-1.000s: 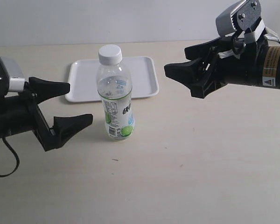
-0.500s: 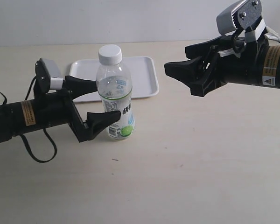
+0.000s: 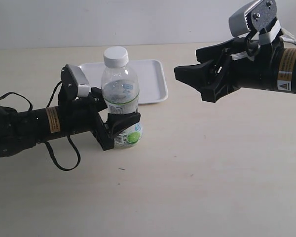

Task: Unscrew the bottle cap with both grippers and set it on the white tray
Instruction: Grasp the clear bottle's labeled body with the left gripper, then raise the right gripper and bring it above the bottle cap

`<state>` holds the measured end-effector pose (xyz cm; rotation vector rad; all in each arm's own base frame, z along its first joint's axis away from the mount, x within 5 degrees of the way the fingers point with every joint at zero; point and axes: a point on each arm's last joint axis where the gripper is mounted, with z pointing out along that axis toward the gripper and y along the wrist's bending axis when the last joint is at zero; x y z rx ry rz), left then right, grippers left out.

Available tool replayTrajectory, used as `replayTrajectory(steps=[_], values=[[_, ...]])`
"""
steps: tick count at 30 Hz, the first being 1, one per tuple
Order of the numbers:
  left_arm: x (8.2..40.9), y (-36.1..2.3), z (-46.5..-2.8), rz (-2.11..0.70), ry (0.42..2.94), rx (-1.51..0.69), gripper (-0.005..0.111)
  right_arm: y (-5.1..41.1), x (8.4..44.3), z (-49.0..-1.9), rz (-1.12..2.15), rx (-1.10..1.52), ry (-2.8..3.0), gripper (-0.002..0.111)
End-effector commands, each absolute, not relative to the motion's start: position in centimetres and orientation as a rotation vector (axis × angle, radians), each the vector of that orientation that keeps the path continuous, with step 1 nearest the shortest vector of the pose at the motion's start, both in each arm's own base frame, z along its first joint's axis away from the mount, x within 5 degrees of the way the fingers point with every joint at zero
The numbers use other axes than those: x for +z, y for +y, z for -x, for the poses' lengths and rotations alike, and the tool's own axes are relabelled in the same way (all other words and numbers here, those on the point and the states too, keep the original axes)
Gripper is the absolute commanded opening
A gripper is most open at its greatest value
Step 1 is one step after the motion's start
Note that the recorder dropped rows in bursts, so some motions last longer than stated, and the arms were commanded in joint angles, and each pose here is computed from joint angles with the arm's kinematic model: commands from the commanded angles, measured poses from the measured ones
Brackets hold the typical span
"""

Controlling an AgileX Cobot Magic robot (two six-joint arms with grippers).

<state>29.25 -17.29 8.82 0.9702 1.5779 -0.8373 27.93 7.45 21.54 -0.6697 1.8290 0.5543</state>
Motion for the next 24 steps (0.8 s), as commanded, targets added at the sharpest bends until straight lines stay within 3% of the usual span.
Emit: replayTrajectory(steps=[1, 4, 5, 18, 24], values=[[8.9, -17.4, -29.3, -0.958, 1.576, -0.838, 0.027, 7.5, 21.9, -28.0, 0.665, 0.553, 1.815, 0.068], [9.1, -17.4, -29.4, -0.954, 1.571, -0.834, 0.001, 7.5, 21.9, -28.0, 0.665, 0.553, 1.815, 0.068], [9.2, -17.4, -29.4, -0.945, 1.573, -0.840, 0.000, 7.5, 21.9, -28.0, 0.665, 0.553, 1.815, 0.068], [10.4, -17.1, -29.5, -1.046, 1.640, -0.732, 0.000, 6.8, 23.2, -29.2, 0.509, 0.546, 1.940, 0.069], [11.3, -17.0, -29.3, -1.107, 1.633, -0.697, 0.000, 7.6, 27.1, -30.6, 0.464, 0.719, 2.073, 0.069]])
